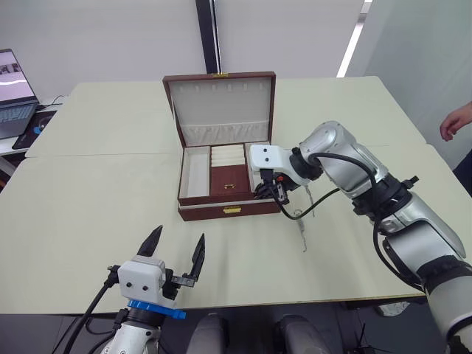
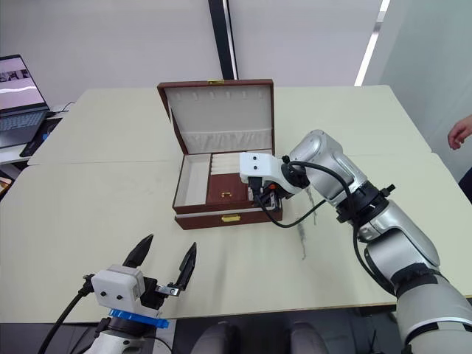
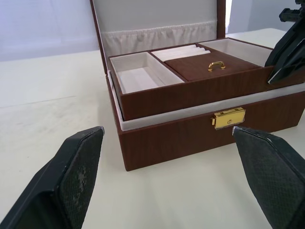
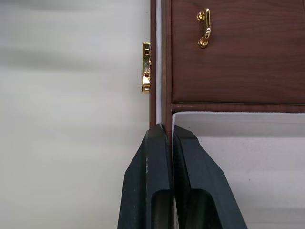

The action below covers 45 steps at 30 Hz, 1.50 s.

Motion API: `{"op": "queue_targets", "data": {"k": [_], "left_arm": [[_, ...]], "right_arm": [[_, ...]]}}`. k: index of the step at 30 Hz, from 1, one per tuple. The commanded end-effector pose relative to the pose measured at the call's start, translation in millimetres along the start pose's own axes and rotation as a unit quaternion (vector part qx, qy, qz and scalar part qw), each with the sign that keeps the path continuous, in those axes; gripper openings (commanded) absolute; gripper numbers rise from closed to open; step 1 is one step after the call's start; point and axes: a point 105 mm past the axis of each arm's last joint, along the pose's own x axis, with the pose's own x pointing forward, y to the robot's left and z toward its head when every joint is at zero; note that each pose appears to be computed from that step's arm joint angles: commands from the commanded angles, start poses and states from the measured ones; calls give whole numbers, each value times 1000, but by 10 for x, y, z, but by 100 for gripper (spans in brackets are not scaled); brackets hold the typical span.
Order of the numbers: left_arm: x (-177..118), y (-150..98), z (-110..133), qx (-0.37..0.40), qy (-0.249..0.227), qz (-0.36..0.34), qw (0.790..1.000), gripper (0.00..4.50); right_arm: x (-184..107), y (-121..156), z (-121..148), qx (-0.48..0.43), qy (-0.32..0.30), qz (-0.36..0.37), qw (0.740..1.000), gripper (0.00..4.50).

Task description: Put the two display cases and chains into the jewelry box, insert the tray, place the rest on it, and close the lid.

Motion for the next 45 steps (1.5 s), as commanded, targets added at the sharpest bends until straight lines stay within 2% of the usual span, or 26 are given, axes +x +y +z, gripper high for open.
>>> {"op": "queue_targets", "data": {"k": [1, 11, 14, 22, 26, 27, 29, 30, 32, 35, 38, 44, 45], "left_arm": [[-3, -24, 103, 0, -19, 1, 1000, 450], [4, -33, 106, -1, -18, 0, 1000, 450], [14, -35, 107, -2, -18, -1, 1000, 450], [45, -26, 122, 0, -21, -4, 1000, 450], [64, -20, 133, 1, -23, -5, 1000, 450], [67, -19, 134, 1, -23, -6, 1000, 450], [73, -17, 136, 1, -23, -7, 1000, 450], [78, -18, 137, 0, -23, -8, 1000, 450], [93, -16, 138, 0, -24, -10, 1000, 450], [118, -4, 141, 2, -25, -13, 1000, 450], [137, 11, 137, 2, -25, -18, 1000, 450], [188, 16, 136, 2, -29, -28, 999, 450], [192, 21, 135, 3, -29, -29, 999, 450]], "right_arm": [[-84, -36, 178, -30, -15, -12, 999, 2], [-78, -30, 167, -34, -14, -10, 999, 2], [-99, -26, 169, -42, -18, -12, 999, 72], [-158, -42, 217, -30, -42, -16, 999, 302], [-185, -67, 359, -9, -97, -24, 995, 431], [-191, -86, 413, 3, -122, -31, 992, 446], [-197, -121, 488, 21, -160, -45, 986, 446], [-192, -137, 497, 31, -172, -49, 983, 432], [-184, -169, 518, 28, -211, -64, 975, 376], [-220, -246, 590, 32, -296, -100, 949, 270], [-175, -319, 540, 48, -339, -131, 930, 175], [44, -426, 345, 59, -337, -173, 924, 14], [73, -423, 316, 59, -332, -173, 925, 4]]}}
